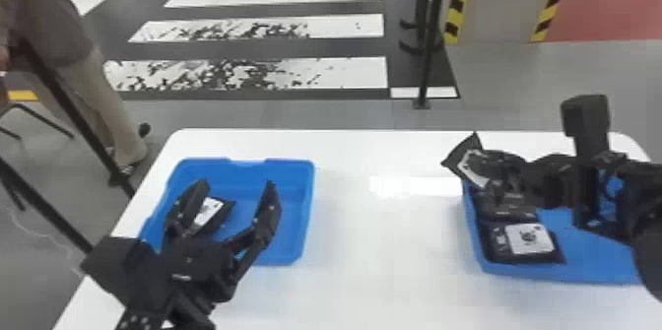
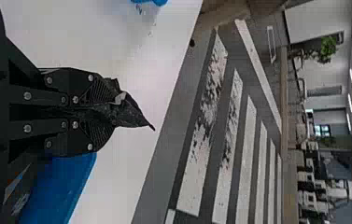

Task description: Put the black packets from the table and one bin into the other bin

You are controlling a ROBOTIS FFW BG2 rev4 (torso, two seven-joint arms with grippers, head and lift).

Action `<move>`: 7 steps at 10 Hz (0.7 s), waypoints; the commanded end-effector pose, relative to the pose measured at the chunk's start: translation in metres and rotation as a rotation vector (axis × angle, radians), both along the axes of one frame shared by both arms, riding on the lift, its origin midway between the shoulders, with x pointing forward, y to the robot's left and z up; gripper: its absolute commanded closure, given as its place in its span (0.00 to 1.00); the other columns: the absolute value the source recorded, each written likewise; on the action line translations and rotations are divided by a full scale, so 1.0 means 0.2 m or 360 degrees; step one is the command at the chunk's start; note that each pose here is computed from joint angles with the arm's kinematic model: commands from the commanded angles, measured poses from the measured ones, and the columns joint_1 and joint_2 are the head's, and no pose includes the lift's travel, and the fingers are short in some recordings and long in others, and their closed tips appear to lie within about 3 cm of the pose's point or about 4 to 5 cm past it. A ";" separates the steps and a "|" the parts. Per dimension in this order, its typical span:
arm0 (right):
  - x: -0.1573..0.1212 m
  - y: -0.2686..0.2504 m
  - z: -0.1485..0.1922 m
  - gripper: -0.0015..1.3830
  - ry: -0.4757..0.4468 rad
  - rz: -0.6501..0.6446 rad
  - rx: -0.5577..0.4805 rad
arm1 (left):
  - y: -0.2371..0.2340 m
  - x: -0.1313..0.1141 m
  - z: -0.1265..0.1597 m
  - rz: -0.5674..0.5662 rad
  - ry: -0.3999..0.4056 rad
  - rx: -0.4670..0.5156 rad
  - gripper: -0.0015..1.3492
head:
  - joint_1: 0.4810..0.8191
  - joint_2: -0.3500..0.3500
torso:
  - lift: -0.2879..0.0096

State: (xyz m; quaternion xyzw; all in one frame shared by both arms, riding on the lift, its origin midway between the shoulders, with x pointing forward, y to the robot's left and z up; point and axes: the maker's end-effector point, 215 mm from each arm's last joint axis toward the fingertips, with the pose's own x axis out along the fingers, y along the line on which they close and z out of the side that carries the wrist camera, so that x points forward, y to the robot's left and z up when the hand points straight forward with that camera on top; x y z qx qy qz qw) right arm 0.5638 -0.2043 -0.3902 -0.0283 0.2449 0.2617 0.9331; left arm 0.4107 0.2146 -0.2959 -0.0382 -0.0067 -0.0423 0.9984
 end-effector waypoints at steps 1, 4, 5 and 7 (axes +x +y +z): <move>-0.10 -0.41 -0.04 0.91 0.0013 -0.0240 -0.0083 | 0.01 0.00 0.00 0.0001 0.0003 0.0003 0.13 | 0.63 0.53 | 0.60; -0.17 -0.85 -0.17 0.88 0.0049 -0.0474 -0.0188 | 0.08 0.02 0.02 0.0020 -0.0014 0.0069 0.13 | 0.63 0.31 | 0.60; -0.15 -0.84 -0.16 0.80 0.0012 -0.0451 -0.0198 | 0.11 0.02 0.02 0.0033 -0.0020 0.0092 0.13 | 0.63 0.26 | 0.60; -0.15 -0.76 -0.12 0.33 -0.0017 -0.0386 -0.0128 | 0.13 0.03 0.03 0.0044 -0.0029 0.0112 0.13 | 0.63 0.28 | 0.60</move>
